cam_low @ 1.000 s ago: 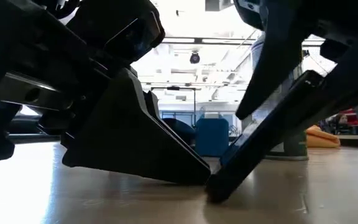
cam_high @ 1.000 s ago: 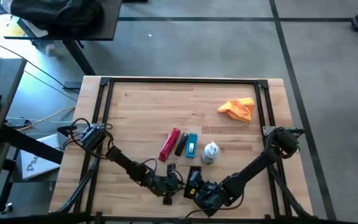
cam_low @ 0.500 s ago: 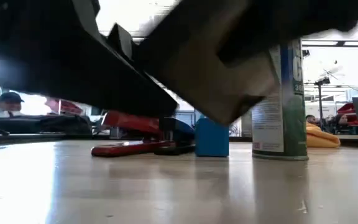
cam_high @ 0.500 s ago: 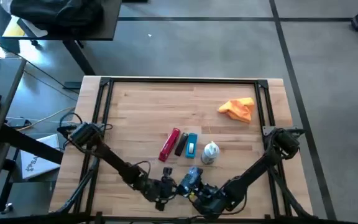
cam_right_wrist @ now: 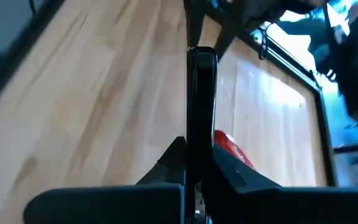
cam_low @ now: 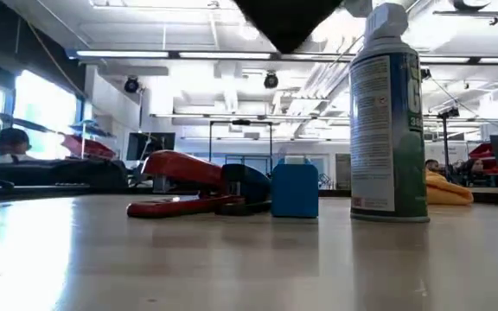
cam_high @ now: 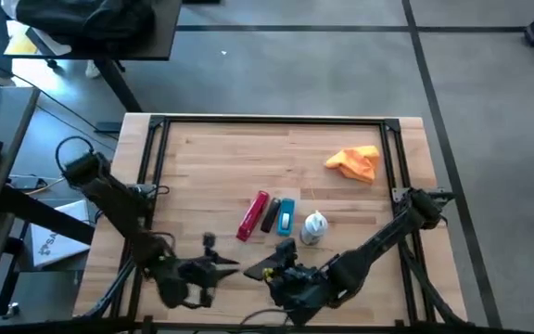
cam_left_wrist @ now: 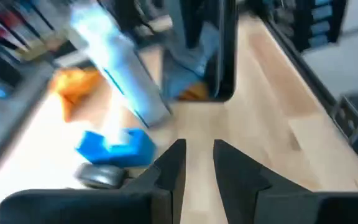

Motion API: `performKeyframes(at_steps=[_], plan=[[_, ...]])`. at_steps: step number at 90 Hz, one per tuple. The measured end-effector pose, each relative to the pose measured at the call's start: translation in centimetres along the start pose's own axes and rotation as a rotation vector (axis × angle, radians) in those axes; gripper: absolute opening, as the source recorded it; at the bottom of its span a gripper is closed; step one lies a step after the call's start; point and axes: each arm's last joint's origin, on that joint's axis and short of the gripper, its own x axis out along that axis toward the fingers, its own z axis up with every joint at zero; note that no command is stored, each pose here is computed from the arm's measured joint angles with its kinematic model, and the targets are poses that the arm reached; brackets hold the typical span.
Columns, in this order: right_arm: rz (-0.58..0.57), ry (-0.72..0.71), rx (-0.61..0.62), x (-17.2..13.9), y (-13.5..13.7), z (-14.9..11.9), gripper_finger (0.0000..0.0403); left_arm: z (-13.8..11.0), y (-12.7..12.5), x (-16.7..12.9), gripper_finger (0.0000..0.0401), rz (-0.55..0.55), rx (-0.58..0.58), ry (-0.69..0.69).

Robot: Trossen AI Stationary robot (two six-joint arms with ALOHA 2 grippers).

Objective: Apply microfiber cloth
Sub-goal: Spray the black cellphone using the white spray bottle

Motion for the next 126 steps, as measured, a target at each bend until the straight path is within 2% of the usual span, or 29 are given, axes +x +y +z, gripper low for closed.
performKeyframes(at_steps=[13,32,50,61,88,105,115,126], plan=[[-0.041,-0.122,0.044,-2.3,-1.9,2.8,0.0001,0.6,0.1,-1.5,0.0076,0.029,-0.047,-0.105],[0.029,-0.280,0.095,-5.1,-3.0,5.4,0.0001,2.8,0.1,-2.0,0.0133,0.014,-0.116,-0.289],[0.053,-0.315,0.160,-5.3,-3.2,5.8,0.0001,5.0,1.1,-1.8,0.0171,-0.129,-0.127,-0.507],[0.060,-0.319,0.190,-5.3,-3.3,5.9,0.0001,5.6,1.7,-1.3,0.0174,-0.190,-0.125,-0.581],[0.050,-0.338,0.301,-4.7,-4.1,6.2,0.0001,6.4,3.6,0.7,0.0174,-0.160,-0.210,-0.711],[0.037,-0.427,0.379,-5.1,-4.4,7.1,0.0001,7.1,4.1,0.1,0.0175,-0.142,-0.203,-0.817],[0.036,-0.442,0.383,-5.2,-4.4,7.3,0.0001,7.5,4.2,-0.4,0.0175,-0.170,-0.207,-0.896],[0.032,-0.441,0.384,-5.0,-4.6,7.2,0.0001,7.5,4.3,-0.5,0.0175,-0.182,-0.217,-0.917]])
